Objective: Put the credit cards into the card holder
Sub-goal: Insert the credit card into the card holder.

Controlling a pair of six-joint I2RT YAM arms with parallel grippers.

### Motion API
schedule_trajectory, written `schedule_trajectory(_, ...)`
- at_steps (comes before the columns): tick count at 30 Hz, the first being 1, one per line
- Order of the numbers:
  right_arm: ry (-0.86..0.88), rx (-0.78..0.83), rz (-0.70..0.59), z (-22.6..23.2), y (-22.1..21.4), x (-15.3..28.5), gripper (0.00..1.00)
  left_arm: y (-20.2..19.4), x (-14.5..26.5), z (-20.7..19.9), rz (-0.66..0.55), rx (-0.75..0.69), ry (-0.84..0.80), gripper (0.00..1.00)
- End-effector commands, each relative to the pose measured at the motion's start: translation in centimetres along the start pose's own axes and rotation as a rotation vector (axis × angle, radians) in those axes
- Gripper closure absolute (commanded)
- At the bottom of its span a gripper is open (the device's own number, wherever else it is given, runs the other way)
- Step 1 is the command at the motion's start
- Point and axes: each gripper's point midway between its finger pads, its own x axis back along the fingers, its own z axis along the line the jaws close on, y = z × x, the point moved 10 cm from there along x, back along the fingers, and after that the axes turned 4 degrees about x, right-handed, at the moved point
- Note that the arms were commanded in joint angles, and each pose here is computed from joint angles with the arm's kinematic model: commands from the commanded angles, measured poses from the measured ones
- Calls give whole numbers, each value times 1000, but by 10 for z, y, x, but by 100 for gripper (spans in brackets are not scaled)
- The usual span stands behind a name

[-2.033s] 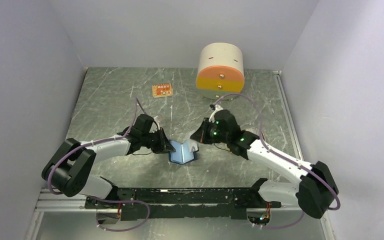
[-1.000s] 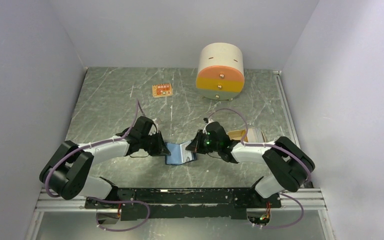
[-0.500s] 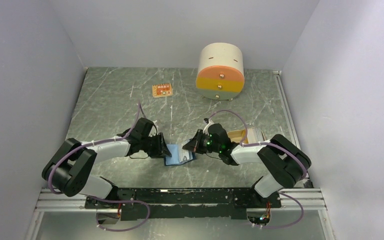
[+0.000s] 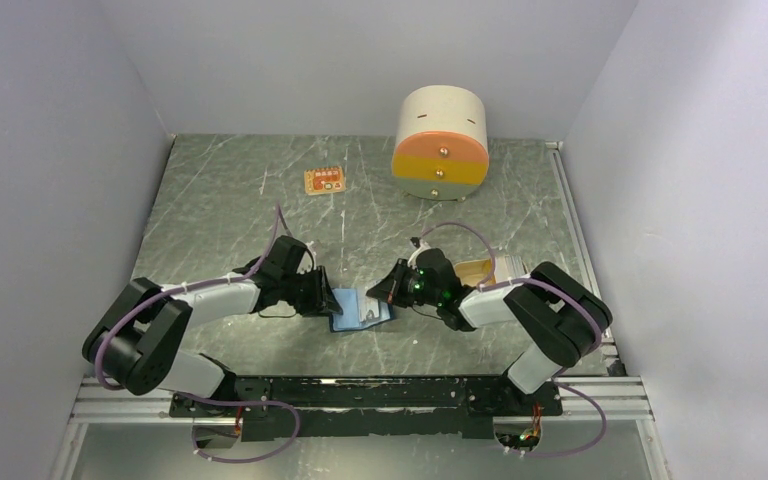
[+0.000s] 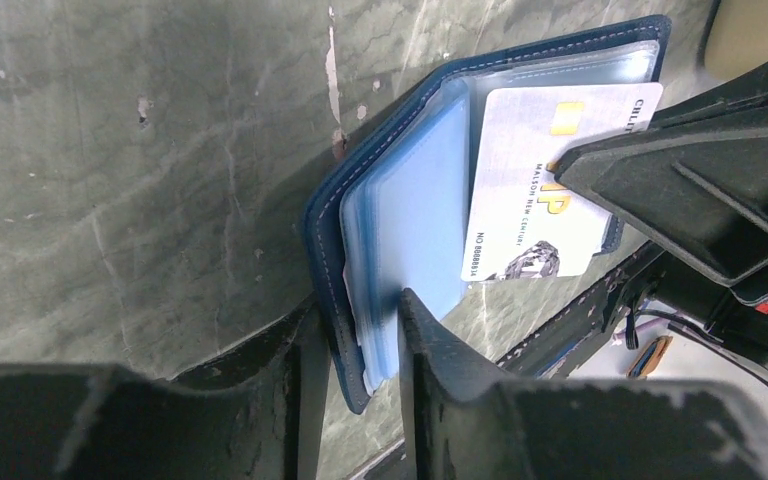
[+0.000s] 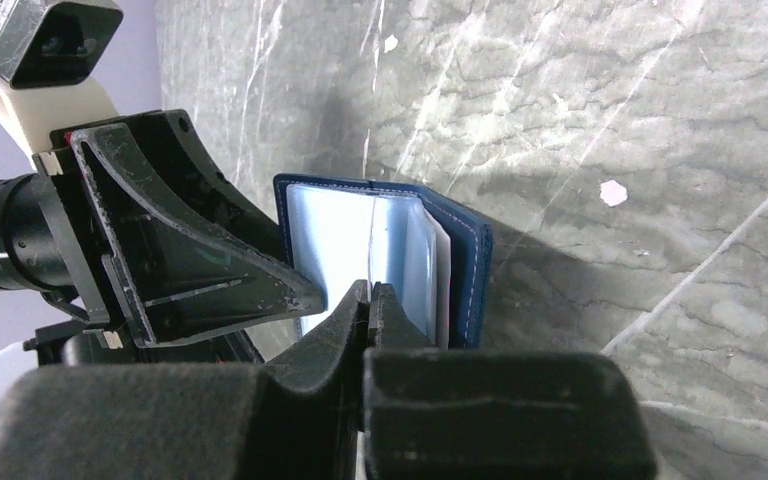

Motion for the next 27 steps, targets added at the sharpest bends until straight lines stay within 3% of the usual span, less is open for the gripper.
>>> schedule_trajectory(1, -5, -8, -41, -6, 0, 0, 100, 1, 3, -4, -2, -13, -18, 67)
schedule_trajectory(27, 62, -71, -16, -20, -19, 2, 100, -4, -1, 0, 16, -15, -47, 69)
